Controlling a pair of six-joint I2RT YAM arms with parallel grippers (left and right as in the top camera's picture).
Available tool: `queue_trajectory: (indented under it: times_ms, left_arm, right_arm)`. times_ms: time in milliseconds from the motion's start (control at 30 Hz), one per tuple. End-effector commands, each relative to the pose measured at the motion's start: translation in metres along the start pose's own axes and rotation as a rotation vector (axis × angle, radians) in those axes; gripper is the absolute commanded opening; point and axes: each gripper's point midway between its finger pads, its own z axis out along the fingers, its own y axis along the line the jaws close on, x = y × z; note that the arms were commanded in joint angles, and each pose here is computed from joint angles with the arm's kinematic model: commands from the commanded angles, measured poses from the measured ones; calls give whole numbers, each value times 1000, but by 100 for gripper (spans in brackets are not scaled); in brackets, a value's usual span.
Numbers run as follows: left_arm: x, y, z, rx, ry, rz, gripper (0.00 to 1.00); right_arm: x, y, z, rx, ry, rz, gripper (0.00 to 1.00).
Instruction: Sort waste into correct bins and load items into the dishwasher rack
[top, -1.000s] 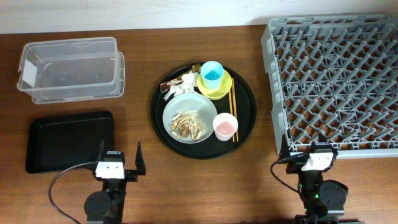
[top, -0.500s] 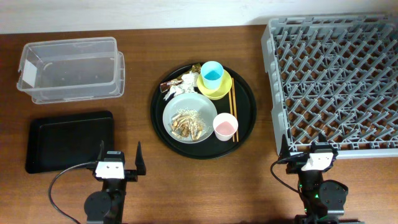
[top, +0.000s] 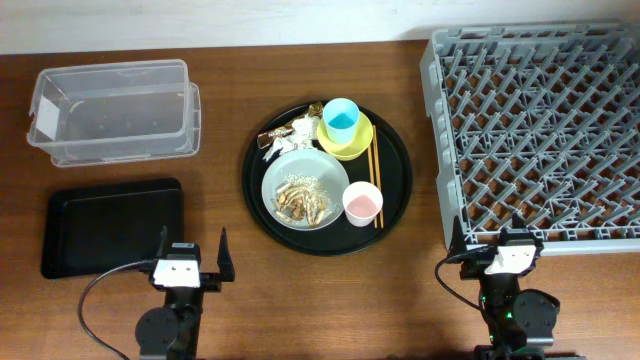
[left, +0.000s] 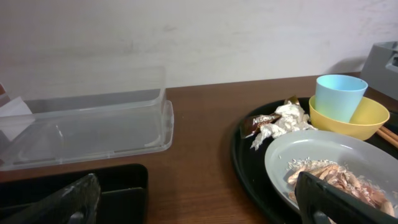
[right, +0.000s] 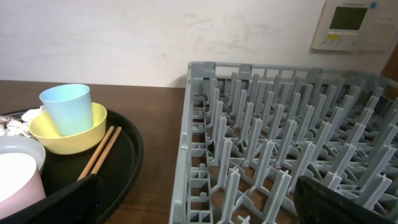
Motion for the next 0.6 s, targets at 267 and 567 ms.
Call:
queue_trajectory:
  times_ms: [267,567]
  left_arm:
    - [-30,-111,-44,730,-22,-340,99]
    - [-129,-138,-135,1156,-390,-292,99]
  right_arm:
    - [3,-1,0,2,5,8,98]
    - [3,-1,0,2,5,8,98]
